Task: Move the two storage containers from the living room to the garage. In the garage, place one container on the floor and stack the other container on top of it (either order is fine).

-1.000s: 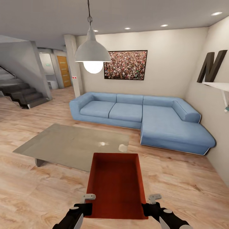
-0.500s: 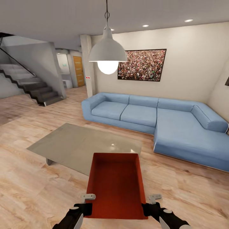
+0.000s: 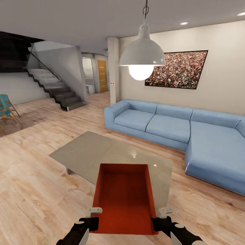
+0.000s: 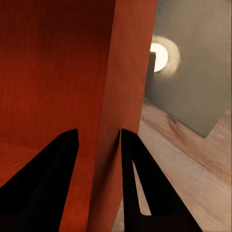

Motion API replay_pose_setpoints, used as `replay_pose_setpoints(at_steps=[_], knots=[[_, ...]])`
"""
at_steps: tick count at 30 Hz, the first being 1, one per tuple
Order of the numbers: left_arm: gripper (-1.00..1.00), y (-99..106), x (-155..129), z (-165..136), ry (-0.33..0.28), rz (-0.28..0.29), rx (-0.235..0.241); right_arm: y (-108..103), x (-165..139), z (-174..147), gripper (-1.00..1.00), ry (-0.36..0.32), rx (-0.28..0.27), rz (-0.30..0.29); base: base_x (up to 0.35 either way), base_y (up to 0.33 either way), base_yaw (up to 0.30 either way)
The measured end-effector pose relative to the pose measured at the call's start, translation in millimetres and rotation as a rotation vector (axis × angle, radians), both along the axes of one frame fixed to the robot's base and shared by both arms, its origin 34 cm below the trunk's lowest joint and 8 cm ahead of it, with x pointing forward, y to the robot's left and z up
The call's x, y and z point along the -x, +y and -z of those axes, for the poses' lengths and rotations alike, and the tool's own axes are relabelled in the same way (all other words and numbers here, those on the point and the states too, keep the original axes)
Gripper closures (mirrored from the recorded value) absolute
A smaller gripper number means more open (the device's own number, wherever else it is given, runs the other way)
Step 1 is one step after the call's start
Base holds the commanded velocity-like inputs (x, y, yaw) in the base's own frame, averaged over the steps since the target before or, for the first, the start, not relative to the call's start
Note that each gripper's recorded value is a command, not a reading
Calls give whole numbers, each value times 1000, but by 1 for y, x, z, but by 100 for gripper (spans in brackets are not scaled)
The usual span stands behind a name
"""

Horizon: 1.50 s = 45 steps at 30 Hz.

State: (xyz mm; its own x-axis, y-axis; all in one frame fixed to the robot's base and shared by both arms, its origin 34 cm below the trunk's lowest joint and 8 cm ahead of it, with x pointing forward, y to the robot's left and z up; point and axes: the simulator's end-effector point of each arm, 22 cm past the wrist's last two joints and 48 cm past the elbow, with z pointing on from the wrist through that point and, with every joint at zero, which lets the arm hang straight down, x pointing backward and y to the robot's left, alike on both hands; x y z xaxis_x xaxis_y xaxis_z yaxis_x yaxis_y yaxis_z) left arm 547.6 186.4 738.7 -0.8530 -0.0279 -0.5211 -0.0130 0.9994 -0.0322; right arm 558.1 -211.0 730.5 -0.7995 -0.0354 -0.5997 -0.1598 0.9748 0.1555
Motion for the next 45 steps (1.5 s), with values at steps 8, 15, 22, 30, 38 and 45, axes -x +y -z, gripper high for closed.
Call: replay_pose_setpoints(at_steps=[8,15,22,30,38,45], knots=[[100,0,0,0,0,-1,0,0,0,0,100,0,2,0,68,288,291],[100,0,0,0,0,-1,0,0,0,0,100,0,2,0,111,290,291],[100,0,0,0,1,-1,0,0,0,0,100,1,2,0,160,287,291],[100,0,1,0,1,0,0,0,0,0,100,1,2,0,238,241,291],[100,0,1,0,1,0,-1,0,0,0,100,1,1,0,263,217,291],[100,0,1,0,1,0,-1,0,1,0,100,1,1,-1,266,209,291]])
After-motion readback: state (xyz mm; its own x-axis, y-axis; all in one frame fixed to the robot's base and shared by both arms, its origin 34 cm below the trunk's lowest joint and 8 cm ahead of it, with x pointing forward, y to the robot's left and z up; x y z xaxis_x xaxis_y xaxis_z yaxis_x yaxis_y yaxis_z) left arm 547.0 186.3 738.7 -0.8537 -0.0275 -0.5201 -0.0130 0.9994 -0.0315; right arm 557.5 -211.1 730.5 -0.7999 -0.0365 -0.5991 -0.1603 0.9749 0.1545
